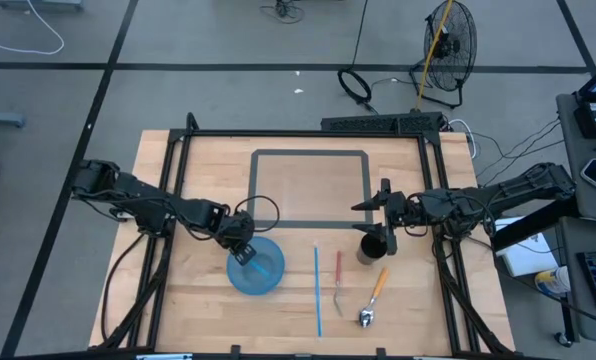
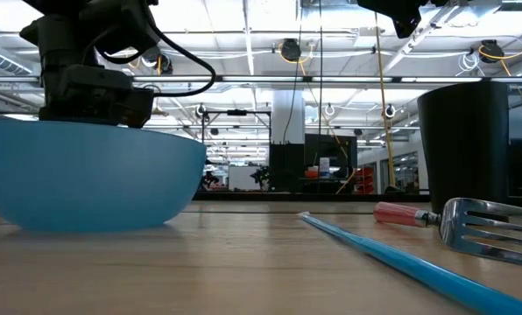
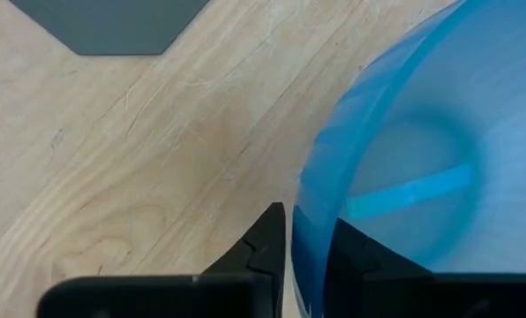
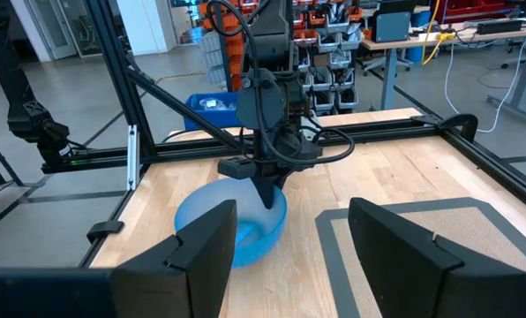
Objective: Pick & Place Utensil
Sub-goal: Put the blue bowl on the left side of the placemat
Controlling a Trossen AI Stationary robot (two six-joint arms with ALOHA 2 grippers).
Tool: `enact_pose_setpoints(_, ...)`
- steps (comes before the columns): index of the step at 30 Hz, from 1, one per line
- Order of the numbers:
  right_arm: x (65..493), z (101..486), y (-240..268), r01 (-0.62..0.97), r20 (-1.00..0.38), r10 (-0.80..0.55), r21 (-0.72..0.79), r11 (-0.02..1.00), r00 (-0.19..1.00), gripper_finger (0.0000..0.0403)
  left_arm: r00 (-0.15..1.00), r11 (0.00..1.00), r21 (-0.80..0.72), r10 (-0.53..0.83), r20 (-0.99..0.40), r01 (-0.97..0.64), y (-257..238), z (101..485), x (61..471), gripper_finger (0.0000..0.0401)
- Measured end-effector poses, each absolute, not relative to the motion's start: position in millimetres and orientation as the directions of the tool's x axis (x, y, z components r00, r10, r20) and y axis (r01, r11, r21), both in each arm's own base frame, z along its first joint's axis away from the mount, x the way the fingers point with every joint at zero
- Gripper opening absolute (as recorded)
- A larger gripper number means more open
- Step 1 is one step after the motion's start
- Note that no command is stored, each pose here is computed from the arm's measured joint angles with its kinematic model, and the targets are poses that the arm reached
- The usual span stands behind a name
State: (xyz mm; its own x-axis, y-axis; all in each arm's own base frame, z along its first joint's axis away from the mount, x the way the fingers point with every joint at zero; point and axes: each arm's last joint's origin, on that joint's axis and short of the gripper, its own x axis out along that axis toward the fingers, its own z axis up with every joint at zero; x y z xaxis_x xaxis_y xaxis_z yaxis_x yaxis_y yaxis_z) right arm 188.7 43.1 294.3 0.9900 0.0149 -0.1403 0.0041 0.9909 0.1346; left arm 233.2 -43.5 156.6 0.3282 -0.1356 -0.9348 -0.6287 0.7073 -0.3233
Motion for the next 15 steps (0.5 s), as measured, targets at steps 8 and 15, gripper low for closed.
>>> enact_pose_setpoints(8, 188.7, 294.3, 43.1, 0.004, -0.141, 0.015, 0.135, 0.991, 0.990, 0.0215, 0.329, 0.710, -0.323, -0.136, -0.935, -0.626, -43.5, 156.8, 233.3, 0.0010)
enact_pose_setpoints(15, 188.6, 294.2, 43.1, 0.005, -0.142, 0.014, 0.134, 0.991, 0.990, 0.0215, 0.378, 0.714, -0.378, -0.169, -0.910, -0.589, -45.1, 158.9, 238.5, 0.0010)
